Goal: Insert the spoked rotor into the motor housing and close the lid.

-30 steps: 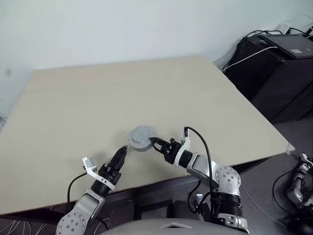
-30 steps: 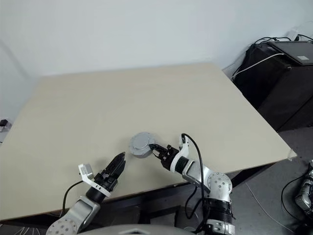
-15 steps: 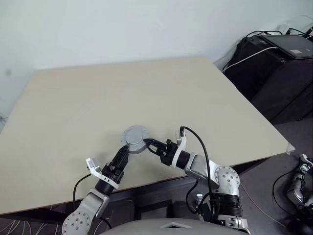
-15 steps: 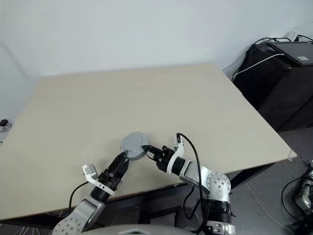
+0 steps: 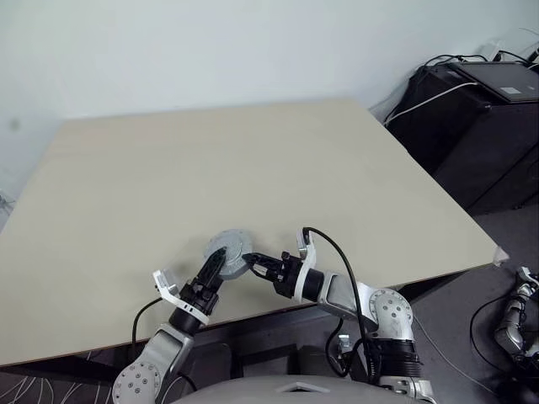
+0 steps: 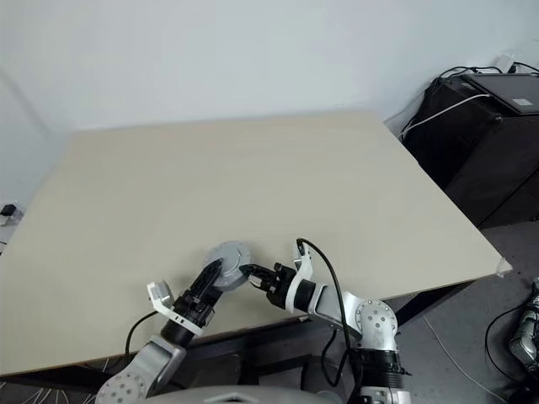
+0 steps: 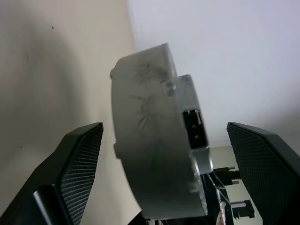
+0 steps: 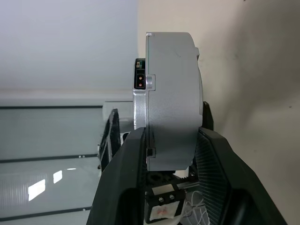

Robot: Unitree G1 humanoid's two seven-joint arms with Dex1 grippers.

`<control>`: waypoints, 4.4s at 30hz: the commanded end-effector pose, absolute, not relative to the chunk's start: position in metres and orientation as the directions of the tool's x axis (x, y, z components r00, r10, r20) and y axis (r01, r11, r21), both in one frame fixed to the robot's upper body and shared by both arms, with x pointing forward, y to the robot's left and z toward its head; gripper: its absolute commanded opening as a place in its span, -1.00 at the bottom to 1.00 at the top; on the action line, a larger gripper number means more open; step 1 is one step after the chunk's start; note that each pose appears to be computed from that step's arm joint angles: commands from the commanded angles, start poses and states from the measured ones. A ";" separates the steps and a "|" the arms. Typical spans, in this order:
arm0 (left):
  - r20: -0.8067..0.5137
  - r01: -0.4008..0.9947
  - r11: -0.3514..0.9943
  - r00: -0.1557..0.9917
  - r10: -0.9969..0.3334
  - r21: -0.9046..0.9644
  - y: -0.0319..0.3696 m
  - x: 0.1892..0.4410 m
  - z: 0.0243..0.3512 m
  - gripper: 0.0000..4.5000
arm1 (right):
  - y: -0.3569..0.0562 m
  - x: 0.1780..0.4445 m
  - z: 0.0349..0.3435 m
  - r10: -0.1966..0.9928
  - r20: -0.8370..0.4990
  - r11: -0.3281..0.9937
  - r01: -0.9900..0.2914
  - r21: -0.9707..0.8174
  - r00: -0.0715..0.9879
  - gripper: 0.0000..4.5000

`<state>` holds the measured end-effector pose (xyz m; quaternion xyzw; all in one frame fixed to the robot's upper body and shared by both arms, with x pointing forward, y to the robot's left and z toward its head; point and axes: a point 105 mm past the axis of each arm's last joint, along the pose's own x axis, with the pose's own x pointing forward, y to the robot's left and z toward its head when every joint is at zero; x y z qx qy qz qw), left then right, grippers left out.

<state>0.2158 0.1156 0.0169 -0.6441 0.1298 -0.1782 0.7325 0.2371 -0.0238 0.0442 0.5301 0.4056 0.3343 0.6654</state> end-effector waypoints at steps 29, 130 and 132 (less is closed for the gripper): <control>0.121 0.168 0.081 0.905 -0.407 -0.982 0.099 0.224 0.049 0.82 | -0.018 0.238 0.064 0.902 -0.094 0.146 -0.093 0.985 0.421 -0.46; -0.277 -0.272 0.549 0.958 0.075 -0.791 0.219 0.383 0.001 0.96 | -0.097 0.241 0.033 0.636 -0.109 0.766 -0.642 -0.038 0.764 1.00; -0.295 -0.277 0.570 0.954 0.063 -0.773 0.219 0.376 -0.003 0.98 | -0.097 0.242 0.032 0.635 -0.110 0.766 -0.642 -0.037 0.764 1.00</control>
